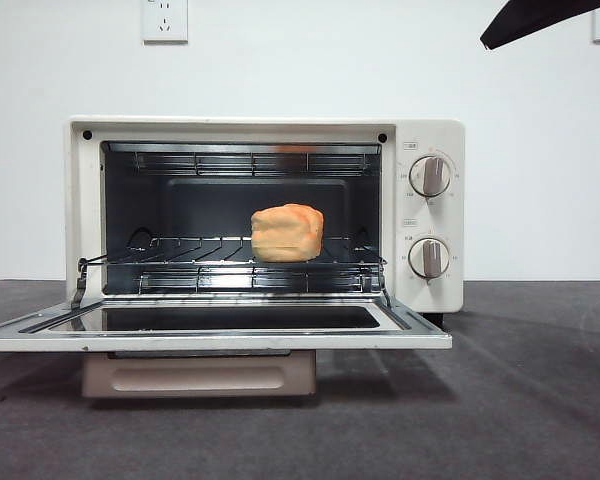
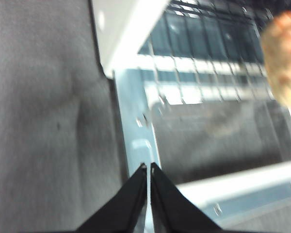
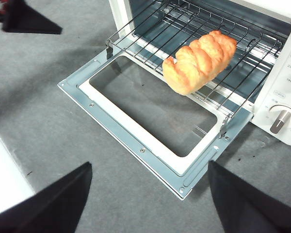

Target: The left arm flap open the oven, the right arm pick bread and place it into oven, the left arm flap close the oven

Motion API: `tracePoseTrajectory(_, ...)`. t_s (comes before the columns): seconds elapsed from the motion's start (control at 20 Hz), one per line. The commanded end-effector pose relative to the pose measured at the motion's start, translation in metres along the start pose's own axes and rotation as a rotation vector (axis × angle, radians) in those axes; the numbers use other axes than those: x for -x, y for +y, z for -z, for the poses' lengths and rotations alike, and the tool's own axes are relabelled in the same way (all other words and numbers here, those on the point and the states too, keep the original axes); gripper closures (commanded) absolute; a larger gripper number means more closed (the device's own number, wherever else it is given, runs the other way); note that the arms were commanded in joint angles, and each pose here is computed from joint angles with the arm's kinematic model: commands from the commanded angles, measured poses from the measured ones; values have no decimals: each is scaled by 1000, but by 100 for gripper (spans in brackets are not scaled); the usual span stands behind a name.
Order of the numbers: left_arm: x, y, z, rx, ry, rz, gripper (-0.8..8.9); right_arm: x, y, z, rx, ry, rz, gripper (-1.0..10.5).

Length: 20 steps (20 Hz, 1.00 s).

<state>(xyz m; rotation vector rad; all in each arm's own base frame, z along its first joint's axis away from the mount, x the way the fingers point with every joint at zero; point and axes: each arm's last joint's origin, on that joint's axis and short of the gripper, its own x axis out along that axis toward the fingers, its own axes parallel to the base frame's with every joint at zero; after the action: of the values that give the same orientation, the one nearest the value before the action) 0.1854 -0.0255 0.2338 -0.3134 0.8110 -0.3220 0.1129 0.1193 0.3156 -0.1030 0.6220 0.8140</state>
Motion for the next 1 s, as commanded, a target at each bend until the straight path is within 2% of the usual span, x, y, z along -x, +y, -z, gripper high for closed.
tracePoseTrajectory(0.05,-18,12,-5,34,36,25,800,1,2,-3,13,-12,-9,568)
tracePoseTrajectory(0.35,-63,40,0,107,170,19,799,1,2,-3,13,-12,-8,568)
tracePoseTrajectory(0.7,-93,53,9,141,255,54,799,1,2,-3,13,-13,-8,568)
tracePoseTrajectory(1.0,-103,56,13,158,291,135,800,1,2,-3,13,-14,-7,568)
